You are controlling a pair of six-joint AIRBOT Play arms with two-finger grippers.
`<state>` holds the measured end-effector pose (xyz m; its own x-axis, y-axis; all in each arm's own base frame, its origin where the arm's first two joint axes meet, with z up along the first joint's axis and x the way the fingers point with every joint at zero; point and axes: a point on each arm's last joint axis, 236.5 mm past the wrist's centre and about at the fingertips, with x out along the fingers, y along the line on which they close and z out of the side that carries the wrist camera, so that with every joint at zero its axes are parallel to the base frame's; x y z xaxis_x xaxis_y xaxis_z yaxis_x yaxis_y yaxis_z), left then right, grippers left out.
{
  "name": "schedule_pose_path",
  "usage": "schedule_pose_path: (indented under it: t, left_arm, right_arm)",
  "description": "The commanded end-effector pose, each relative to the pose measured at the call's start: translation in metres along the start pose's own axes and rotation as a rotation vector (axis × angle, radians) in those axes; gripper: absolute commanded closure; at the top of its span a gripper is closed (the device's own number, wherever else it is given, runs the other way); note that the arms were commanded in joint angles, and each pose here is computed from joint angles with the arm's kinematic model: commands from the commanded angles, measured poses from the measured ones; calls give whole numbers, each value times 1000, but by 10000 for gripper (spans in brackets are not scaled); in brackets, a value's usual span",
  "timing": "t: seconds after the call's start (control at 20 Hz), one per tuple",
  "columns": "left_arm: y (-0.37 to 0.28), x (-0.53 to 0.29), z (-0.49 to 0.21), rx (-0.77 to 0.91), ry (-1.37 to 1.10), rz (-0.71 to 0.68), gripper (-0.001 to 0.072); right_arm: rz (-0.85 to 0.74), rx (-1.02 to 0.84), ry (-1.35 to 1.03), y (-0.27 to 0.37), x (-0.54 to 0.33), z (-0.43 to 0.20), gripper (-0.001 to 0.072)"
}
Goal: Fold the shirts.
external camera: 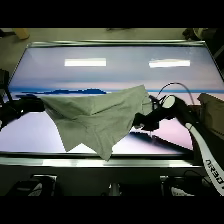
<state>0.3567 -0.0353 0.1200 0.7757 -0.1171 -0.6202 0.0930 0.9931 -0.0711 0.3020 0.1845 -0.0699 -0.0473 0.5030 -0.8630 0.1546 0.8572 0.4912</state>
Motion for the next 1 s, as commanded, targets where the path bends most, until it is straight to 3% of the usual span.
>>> schedule_pose_path:
  t: [0.0,0.25,0.35,0.4,0.45,0.65,0.8,0.95]
  left_arm:
    - [-2,-5,-7,3,31,-5,681]
    - [-3,-13,-4,4,14,-7,681]
    - [-3,-13,-5,2,15,-10,681]
    - [-4,-13,-5,0,15,-11,681]
    - [-3,-13,-4,1,14,-11,681]
    - [6,-59,73,76,-165,55,681]
    - [-6,-187,192,96,-511,64,681]
    - [-20,-338,253,95,-835,57,682]
  right_arm:
    - [85,97,-21,27,50,-2,164]
    - [168,220,-13,40,63,5,189]
    - [173,256,-18,41,64,7,291]
    - [187,244,-20,44,63,8,457]
    - [206,201,-19,50,58,9,693]
    - [199,-224,-177,85,-67,38,692]
    - [109,-526,-791,135,-310,51,691]
    - [-25,-628,-1479,164,-534,-55,691]
